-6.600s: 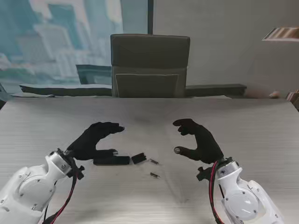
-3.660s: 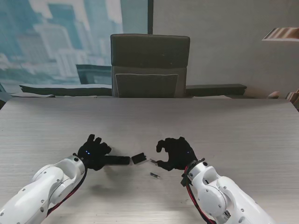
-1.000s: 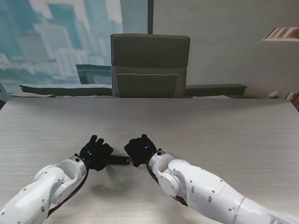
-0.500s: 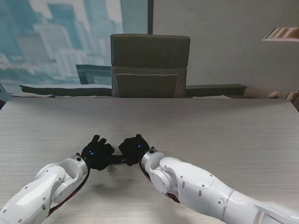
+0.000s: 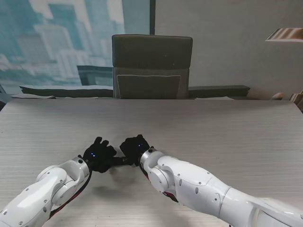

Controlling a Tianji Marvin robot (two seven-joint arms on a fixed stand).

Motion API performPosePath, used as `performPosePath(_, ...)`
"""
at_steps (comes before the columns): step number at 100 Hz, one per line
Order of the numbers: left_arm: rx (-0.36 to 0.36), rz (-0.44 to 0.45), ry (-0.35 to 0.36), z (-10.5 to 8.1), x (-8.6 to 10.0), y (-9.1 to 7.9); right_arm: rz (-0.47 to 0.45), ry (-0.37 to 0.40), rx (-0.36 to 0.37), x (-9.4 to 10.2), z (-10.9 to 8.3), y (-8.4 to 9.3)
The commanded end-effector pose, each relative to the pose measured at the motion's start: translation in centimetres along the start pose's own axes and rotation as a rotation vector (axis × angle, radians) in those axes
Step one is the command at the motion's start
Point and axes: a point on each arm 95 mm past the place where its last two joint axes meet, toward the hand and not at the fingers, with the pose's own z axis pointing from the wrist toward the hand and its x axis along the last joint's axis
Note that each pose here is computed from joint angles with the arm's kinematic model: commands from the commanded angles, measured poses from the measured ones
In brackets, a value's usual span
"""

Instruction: Install the batteries into the remote control and close the cover

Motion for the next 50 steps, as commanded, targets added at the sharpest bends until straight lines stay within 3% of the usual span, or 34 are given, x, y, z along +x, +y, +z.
performPosePath(1,-0.112,-0.02,0.03,-0.67,1.43,3.61,0.002,0.0,0.026,0.25,0.2,-0.36)
performPosePath(50,-0.116,-0.015,0.033,-0.7,1.49,3.58,0.034,-0.032,0.06,0.53,1.06,-1.06)
